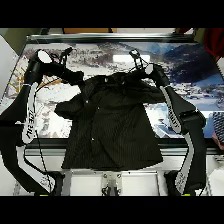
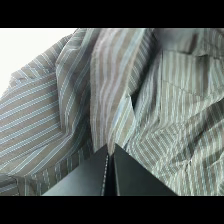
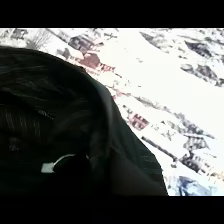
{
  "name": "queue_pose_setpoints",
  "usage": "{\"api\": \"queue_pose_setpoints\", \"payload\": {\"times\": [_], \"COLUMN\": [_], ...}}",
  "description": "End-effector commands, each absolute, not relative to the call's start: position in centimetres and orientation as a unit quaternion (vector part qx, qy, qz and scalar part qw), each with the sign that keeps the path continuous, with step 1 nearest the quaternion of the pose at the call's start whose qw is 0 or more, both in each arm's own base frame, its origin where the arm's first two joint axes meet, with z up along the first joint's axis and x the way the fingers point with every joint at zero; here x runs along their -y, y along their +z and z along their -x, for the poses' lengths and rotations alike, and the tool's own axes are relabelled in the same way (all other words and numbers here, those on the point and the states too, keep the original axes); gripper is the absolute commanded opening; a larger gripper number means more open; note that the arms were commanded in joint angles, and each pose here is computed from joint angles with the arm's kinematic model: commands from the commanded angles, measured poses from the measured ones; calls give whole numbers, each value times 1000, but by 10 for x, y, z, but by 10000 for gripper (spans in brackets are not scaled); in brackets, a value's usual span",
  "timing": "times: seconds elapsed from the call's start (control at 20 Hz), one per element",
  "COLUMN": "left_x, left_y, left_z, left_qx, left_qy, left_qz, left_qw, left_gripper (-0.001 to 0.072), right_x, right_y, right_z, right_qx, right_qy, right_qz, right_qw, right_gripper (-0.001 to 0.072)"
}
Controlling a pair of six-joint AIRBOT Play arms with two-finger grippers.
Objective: Fold the clothes and pants, and hang the long-sleeved shirts on hangers.
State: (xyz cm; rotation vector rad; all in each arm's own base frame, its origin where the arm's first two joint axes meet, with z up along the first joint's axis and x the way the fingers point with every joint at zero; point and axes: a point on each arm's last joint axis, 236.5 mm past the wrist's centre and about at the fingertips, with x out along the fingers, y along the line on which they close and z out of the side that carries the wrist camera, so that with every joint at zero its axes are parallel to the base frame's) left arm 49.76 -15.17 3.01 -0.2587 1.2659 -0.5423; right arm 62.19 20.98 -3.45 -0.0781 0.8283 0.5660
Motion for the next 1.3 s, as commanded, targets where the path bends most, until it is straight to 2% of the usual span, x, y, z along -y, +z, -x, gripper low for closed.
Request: {"api": "queue_pose_setpoints", "payload": {"times": [0.0,0.15,0.25,0.35,0.45,0.55,0.75,0.9,1.0,1.15,1.25], "left_x": [147,122,124,129,134,137,144,148,151,150,144], "left_y": [42,125,225,333,423,494,573,589,583,528,453], "left_z": [-501,-522,-521,-495,-445,-377,-249,-205,-215,-288,-350], "left_qx": [-568,-482,-374,-241,-115,-2,135,164,150,37,-96], "left_qy": [-245,-205,-214,-219,-225,-238,-293,-326,-325,-285,-249], "left_qz": [117,70,61,56,61,72,91,96,94,116,126], "left_qw": [777,849,900,944,966,969,942,926,929,951,955], "left_gripper": [11,11,11,11,11,11,11,11,11,11,11], "right_x": [-207,-185,-174,-166,-155,-143,-123,-116,-111,-99,-83], "right_y": [7,118,214,310,396,466,540,552,541,484,418], "right_z": [-632,-625,-598,-554,-497,-433,-320,-273,-268,-295,-318], "right_qx": [-353,-273,-205,-135,-66,-5,62,68,39,-81,-207], "right_qy": [263,241,230,225,217,213,220,226,218,177,124], "right_qz": [43,95,117,113,83,51,4,-11,-28,-50,-37], "right_qw": [897,927,944,958,970,976,974,972,975,980,970], "right_gripper": [15,15,15,15,15,15,14,14,13,13,13]}}
